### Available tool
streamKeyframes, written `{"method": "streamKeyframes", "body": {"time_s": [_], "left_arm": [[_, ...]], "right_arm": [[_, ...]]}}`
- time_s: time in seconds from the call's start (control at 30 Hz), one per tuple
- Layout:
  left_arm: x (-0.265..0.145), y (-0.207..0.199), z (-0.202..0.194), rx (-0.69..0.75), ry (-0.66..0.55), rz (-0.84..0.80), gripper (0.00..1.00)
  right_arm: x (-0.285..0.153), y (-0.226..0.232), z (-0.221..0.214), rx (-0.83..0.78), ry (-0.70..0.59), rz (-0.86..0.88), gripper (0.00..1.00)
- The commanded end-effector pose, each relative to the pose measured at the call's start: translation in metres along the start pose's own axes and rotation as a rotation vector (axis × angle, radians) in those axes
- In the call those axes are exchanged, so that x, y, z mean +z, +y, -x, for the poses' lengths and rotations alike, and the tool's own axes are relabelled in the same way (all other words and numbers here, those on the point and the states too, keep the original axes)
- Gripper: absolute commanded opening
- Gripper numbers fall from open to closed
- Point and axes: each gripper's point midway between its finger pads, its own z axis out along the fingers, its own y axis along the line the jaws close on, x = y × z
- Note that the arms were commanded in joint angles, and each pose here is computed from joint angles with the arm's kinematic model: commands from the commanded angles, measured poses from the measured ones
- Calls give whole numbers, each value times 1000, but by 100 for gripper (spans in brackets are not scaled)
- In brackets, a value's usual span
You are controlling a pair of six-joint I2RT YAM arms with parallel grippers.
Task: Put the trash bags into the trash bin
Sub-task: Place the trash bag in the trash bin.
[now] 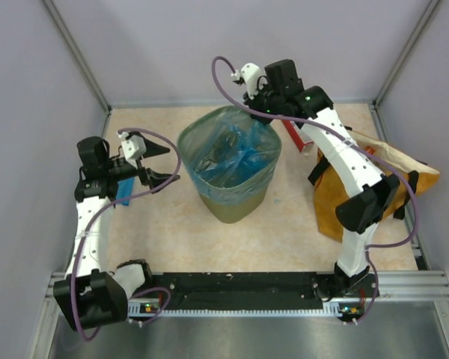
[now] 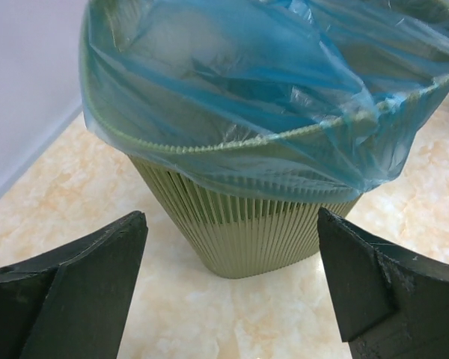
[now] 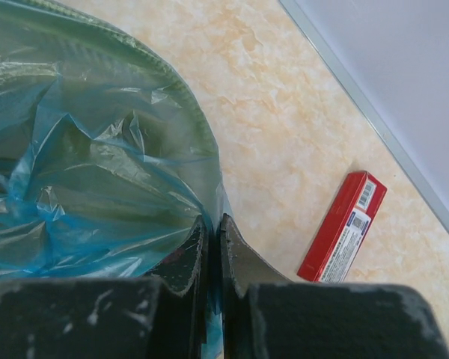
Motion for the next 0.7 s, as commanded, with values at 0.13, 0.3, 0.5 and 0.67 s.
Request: {"method": "streamKeyframes", "body": {"time_s": [0.13,0.3,0.5,0.67], "left_arm": [[24,14,41,87,-59,22,99],[27,12,45,113,-60,29,99],[36,10,45,117,-62,0,99],[40,2,48,125,-70,-33,99]], "right_arm": [[-39,-26,30,-202,-171,47,0],[-42,-32,28,-282,-212,111,0],[-32,-46,24,-312,-209,110,0],[-32,-57,36,-327,-225,72,0]]}}
